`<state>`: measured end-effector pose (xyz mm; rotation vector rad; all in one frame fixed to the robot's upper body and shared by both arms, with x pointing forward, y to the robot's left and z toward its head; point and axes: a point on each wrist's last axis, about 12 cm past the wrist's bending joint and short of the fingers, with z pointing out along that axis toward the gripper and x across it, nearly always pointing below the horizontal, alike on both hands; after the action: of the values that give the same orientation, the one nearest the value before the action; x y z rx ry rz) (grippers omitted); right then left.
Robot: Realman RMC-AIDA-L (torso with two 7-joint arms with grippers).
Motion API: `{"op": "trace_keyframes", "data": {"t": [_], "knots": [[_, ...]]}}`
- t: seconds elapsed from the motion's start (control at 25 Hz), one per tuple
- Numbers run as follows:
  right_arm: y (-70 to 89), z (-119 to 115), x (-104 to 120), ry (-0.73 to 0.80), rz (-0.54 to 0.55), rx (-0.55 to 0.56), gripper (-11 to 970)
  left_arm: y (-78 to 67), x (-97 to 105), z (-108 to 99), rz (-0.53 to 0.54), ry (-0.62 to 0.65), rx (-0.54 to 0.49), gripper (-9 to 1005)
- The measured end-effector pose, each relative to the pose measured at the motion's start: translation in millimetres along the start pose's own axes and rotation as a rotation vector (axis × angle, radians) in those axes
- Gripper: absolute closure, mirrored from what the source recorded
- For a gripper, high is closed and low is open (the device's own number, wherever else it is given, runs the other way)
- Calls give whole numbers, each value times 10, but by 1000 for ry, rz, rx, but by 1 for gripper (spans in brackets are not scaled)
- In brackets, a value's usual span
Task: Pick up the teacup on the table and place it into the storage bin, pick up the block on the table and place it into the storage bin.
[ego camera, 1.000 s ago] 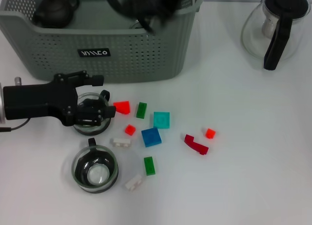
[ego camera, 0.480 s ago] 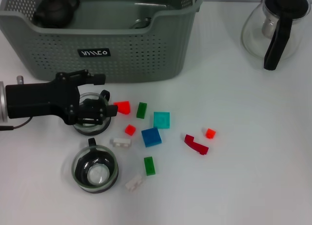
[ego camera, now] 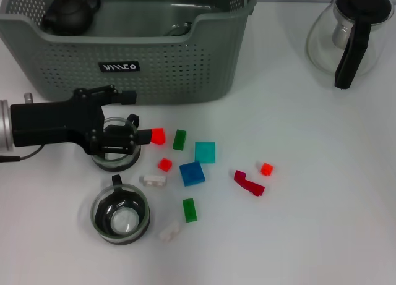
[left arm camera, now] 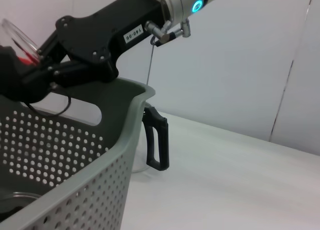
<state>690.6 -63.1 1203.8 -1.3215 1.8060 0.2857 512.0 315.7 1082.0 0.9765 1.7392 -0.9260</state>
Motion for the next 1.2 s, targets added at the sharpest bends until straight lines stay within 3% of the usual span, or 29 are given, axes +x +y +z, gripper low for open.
{"op": "trace_keyframes", "data": {"t": [0.48, 1.08, 1.2], "knots": [[38, 109, 151, 41, -23, 34, 867, 12, 4, 34, -5, 1, -3, 63], [94, 134, 158, 62, -34, 27, 844, 9, 9, 31, -7, 1, -4, 64], [96, 132, 141, 62, -29, 29, 792, 6, 15, 25, -8, 0, -6, 64]]}}
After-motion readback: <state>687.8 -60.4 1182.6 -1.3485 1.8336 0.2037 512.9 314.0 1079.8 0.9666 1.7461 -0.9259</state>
